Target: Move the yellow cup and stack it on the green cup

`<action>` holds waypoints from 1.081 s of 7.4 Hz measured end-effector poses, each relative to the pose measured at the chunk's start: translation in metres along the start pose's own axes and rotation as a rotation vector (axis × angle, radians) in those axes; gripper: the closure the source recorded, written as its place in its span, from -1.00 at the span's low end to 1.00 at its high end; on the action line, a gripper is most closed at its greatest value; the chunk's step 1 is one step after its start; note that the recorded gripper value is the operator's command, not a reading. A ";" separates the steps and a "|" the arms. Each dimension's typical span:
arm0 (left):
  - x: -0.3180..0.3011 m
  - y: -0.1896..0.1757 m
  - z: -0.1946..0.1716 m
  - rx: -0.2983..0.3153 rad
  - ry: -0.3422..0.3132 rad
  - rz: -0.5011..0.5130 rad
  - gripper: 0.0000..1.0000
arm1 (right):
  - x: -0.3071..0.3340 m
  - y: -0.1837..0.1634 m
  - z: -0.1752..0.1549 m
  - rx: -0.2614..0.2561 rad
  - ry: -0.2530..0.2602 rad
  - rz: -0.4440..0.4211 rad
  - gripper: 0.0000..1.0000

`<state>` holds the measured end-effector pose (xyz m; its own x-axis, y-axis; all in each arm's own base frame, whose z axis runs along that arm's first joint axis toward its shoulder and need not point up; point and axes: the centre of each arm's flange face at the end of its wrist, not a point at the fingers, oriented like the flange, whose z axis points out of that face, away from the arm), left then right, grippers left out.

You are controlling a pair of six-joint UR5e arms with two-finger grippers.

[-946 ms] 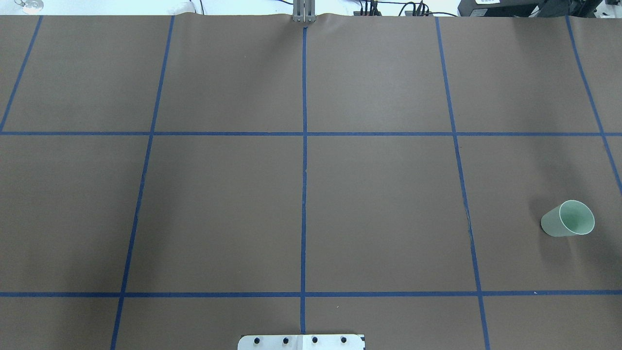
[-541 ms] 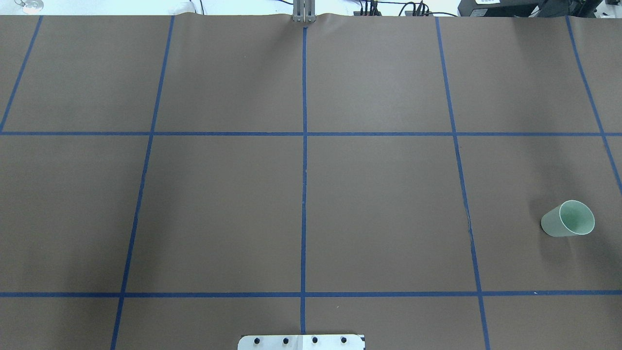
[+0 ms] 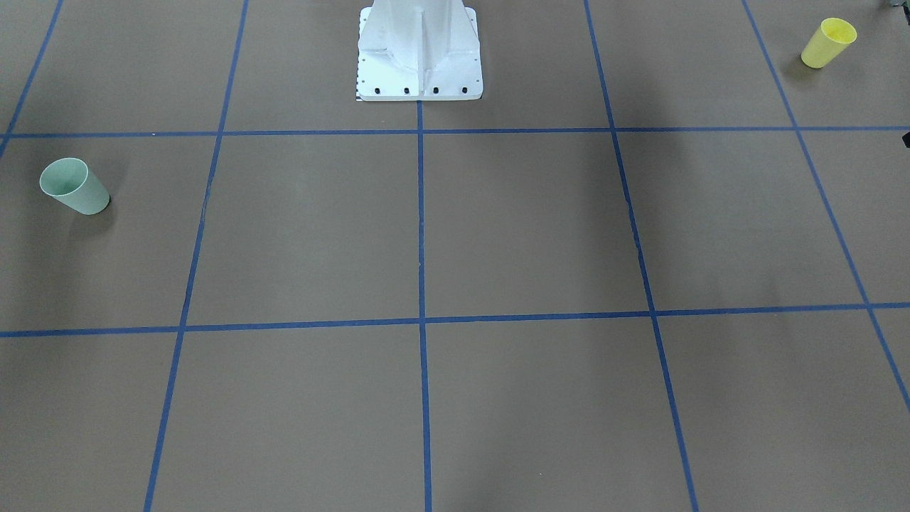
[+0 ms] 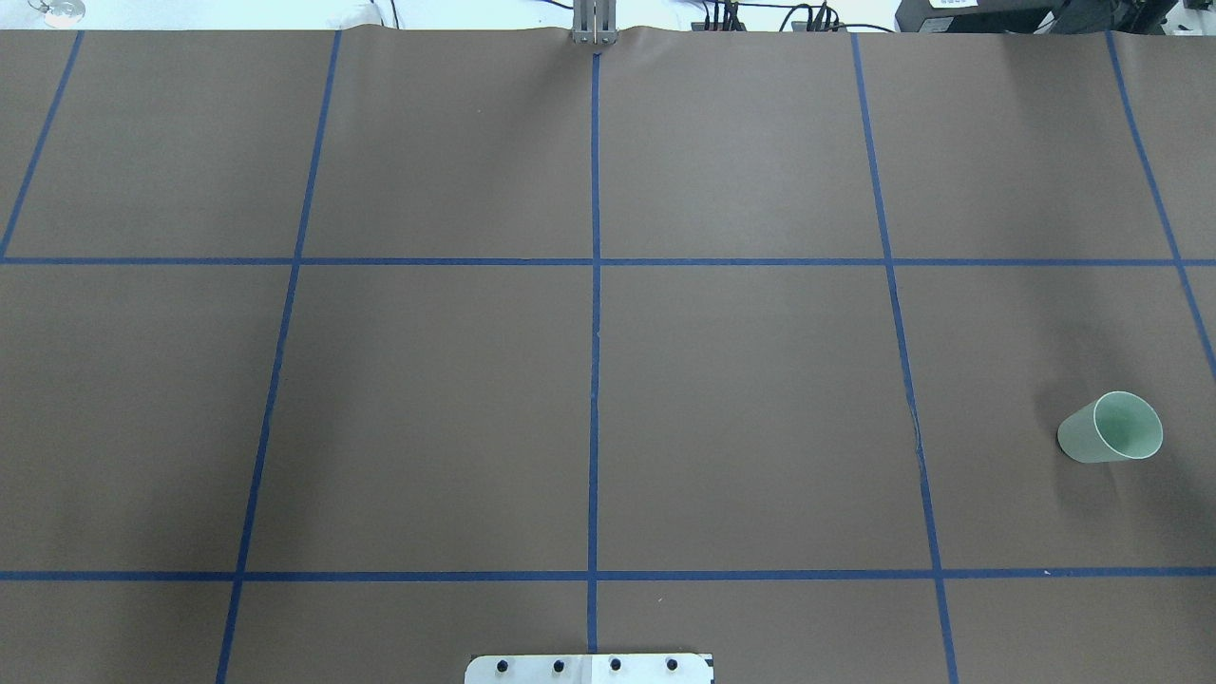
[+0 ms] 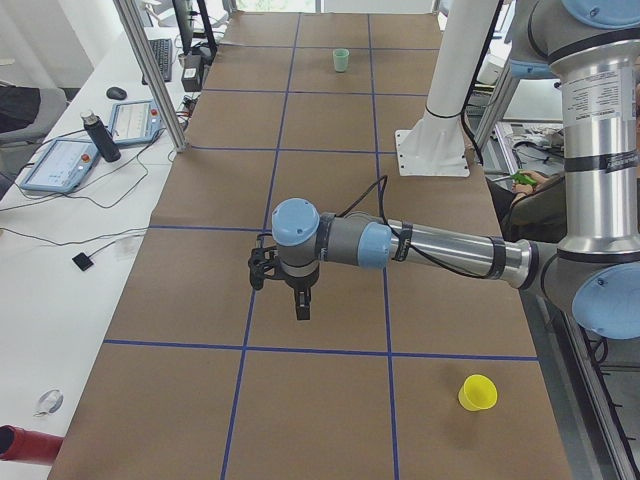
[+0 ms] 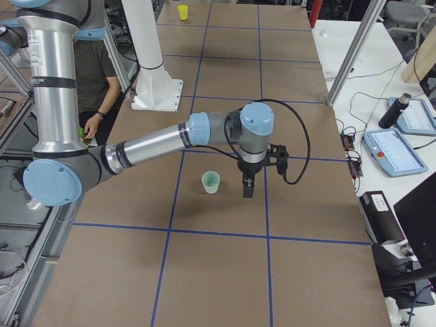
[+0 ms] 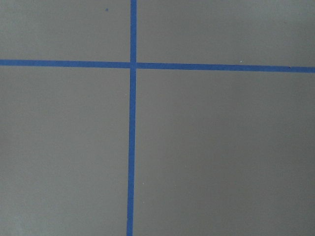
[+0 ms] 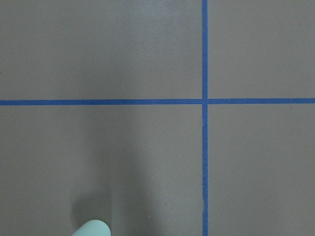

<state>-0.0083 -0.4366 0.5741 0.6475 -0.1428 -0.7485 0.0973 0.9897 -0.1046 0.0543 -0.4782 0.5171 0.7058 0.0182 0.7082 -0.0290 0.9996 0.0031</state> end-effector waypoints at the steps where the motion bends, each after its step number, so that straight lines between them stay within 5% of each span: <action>1: 0.018 0.001 0.015 -0.015 -0.001 -0.119 -1.00 | 0.001 0.004 0.002 -0.006 -0.019 0.006 -1.00; 4: 0.063 0.003 0.050 0.045 -0.075 -0.489 -0.99 | 0.006 0.007 0.011 -0.023 -0.035 0.022 -1.00; 8: 0.110 0.035 0.131 0.327 -0.356 -0.780 -0.98 | -0.003 0.006 0.017 -0.043 -0.115 0.024 -1.00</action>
<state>0.1659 -0.4180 0.5739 0.4980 -0.8166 -0.2917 0.7786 0.5692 -0.2640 0.0397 -0.4730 0.5268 0.6189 0.0418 0.7843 -0.0128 0.9990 -0.0432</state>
